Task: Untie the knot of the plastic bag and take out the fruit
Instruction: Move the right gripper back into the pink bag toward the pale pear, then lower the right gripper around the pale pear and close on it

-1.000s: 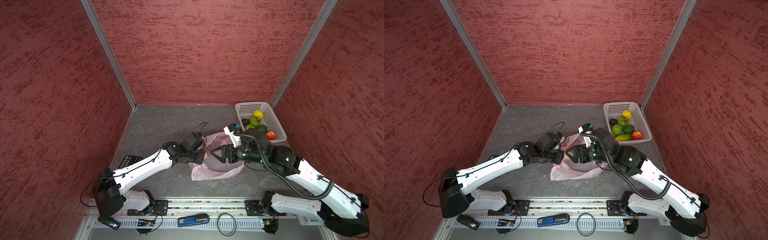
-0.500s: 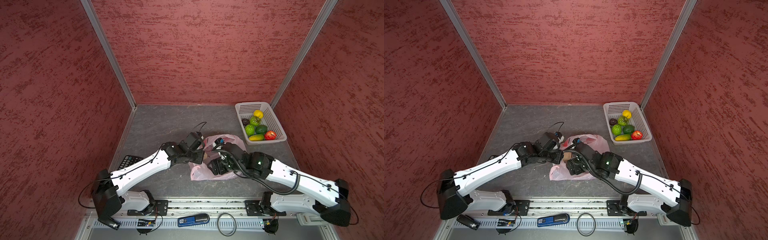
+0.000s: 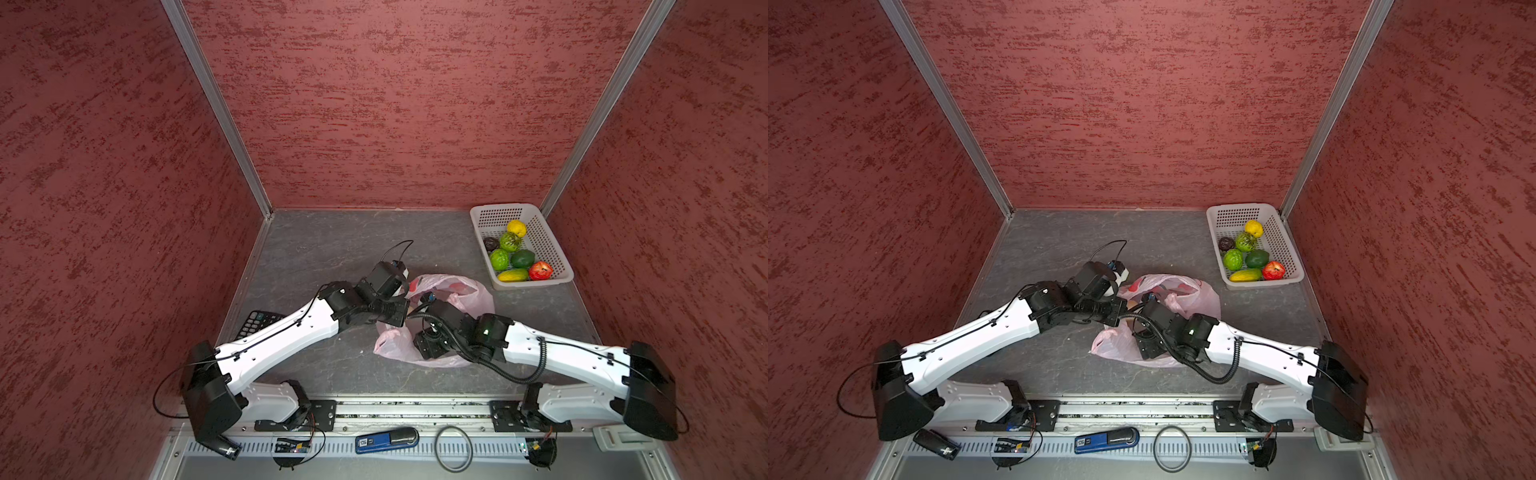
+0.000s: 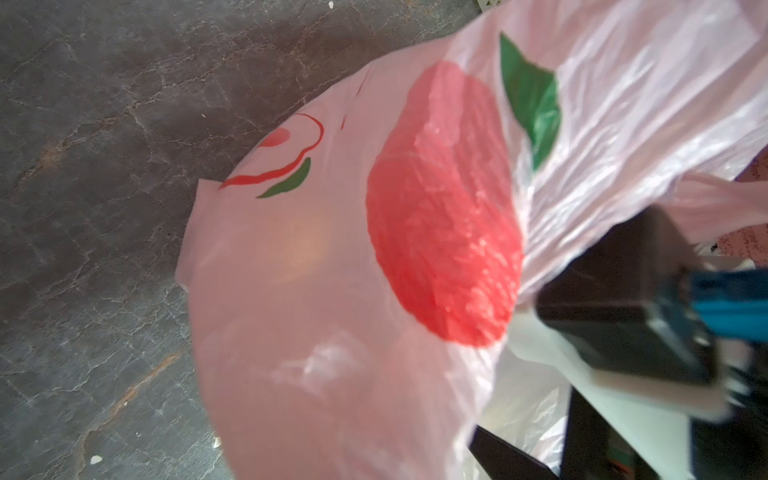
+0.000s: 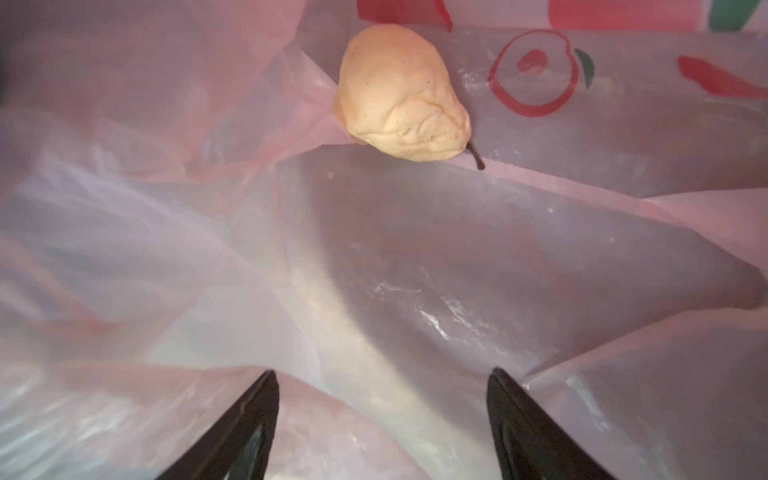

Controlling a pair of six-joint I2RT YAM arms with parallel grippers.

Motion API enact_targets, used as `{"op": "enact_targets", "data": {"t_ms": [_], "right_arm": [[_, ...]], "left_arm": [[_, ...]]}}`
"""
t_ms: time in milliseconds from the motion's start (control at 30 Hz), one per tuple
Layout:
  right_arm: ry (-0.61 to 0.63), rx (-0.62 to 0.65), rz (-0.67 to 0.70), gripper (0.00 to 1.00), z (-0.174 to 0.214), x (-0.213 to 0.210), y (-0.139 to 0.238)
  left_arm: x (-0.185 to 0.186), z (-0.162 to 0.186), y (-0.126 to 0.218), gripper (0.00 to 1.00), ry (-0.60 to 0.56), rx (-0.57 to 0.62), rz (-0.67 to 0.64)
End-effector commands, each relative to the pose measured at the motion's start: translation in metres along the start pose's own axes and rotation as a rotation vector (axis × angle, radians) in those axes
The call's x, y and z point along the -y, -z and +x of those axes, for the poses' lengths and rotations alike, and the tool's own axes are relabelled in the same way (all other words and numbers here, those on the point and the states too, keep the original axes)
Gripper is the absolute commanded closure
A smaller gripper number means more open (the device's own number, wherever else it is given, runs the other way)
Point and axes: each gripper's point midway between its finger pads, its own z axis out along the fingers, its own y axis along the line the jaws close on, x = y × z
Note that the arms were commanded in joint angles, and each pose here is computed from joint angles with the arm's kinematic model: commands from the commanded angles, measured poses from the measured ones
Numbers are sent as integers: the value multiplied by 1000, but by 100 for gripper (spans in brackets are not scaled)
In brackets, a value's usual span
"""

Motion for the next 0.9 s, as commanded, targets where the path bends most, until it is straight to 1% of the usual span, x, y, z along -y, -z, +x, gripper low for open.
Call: {"op": "enact_targets", "data": {"t_ms": [0, 133, 233, 367, 400, 467, 600, 767, 867], "right_arm": [[-55, 64, -12, 21, -18, 7, -11], [-127, 91, -20, 22, -32, 13, -26], [-172, 119, -49, 22, -42, 8, -37], [-261, 175, -98, 21, -52, 1, -49], [-280, 171, -89, 20, -50, 4, -58], [-328, 209, -87, 16, -54, 8, -63], [-401, 240, -71, 9, -62, 15, -73], [-435, 268, -52, 3, -76, 18, -87], [-425, 267, -34, 2, -83, 18, -97]], "left_arm": [[6, -1, 5, 100, -28, -16, 30], [5, 8, 1, 100, -36, -49, 35], [5, 10, -3, 100, -39, -59, 37], [5, 10, -7, 100, -45, -63, 35], [4, 10, -8, 100, -45, -63, 33], [5, 10, -9, 100, -46, -65, 33], [4, 12, -11, 100, -44, -76, 35], [3, 16, -13, 100, -44, -87, 33], [0, 19, -15, 100, -43, -99, 26]]}}
